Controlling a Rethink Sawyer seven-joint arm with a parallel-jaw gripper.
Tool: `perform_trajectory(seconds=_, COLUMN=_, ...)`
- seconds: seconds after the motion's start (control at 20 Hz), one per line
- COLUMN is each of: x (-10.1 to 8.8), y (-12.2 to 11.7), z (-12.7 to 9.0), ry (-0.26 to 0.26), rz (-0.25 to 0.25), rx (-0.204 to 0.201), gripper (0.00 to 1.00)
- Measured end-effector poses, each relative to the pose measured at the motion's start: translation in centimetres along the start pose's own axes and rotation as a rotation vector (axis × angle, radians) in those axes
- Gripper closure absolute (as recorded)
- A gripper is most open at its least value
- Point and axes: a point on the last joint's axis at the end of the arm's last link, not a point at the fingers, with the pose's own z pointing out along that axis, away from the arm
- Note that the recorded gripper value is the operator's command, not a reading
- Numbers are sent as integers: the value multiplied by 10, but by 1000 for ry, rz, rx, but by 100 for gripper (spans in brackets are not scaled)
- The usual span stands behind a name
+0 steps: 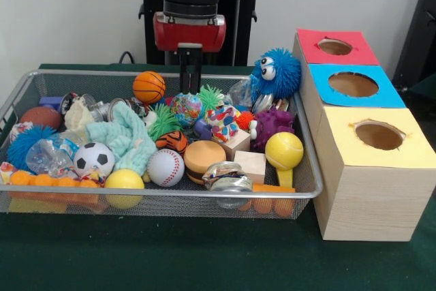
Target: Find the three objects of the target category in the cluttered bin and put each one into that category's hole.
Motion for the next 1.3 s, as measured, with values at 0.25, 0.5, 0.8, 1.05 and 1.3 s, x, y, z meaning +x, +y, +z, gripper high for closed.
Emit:
perform_trajectory(seconds=0.25, x=-9, y=-10, z=11, ry=-33, rz=-6, rx=5, gripper=100)
perform_trajectory(seconds=0.5, x=-17, y=-14, z=17, ry=-57, rz=-11, rx=6, gripper=100)
perform_trajectory(seconds=0.8, x=-23, y=-16, z=19, ry=-82, rz=-27, rx=8, gripper=100)
perform_trajectory(seconds=1.05, x=-26, y=-16, z=20, ry=-104, rz=-32, rx=10, gripper=0)
perform_trajectory(seconds=1.3, x=-28, y=-16, z=20, ry=-120, rz=-33, rx=12, gripper=0)
